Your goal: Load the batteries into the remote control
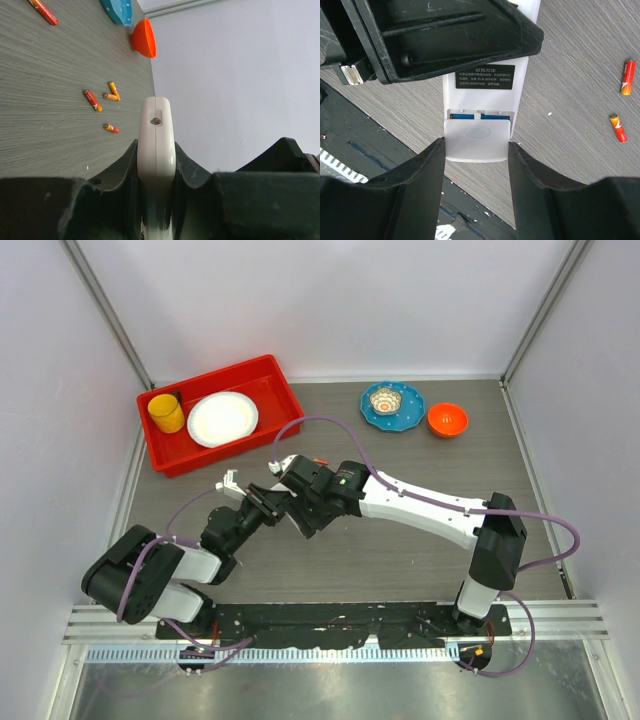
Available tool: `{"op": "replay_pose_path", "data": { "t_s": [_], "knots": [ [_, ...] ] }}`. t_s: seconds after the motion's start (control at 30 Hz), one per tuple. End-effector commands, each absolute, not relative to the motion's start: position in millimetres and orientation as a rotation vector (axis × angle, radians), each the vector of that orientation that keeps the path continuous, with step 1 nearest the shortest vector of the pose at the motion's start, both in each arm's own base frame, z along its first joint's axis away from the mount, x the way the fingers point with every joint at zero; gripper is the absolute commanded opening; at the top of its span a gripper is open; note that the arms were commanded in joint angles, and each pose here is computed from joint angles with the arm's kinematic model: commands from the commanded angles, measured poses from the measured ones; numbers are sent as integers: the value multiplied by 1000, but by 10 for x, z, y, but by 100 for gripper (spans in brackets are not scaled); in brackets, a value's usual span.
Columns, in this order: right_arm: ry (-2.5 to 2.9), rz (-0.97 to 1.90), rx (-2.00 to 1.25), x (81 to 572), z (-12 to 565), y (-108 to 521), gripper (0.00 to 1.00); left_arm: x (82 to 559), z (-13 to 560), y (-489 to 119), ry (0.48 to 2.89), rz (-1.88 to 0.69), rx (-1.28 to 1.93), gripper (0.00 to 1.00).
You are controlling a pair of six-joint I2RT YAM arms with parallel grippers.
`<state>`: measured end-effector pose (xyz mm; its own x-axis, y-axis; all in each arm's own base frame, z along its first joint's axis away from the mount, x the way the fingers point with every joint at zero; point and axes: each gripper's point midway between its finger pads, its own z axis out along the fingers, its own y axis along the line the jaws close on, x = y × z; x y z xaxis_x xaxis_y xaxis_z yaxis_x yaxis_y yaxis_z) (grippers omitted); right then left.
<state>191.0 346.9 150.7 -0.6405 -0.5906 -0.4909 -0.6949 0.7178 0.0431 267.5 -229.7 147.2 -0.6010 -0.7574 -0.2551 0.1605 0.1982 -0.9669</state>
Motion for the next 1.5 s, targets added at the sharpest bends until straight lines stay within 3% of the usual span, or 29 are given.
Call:
{"op": "replay_pose_path", "data": {
  "t_s": [0.0,1.47],
  "knots": [
    [2452,323,-946,1996,1616,3520,1,2582,2253,-2288,1399,-1657,-411,0],
    [2454,339,-802,2194,1551,3472,1,2495,2358,-2401,1392,-1719,-371,0]
  ]
}}
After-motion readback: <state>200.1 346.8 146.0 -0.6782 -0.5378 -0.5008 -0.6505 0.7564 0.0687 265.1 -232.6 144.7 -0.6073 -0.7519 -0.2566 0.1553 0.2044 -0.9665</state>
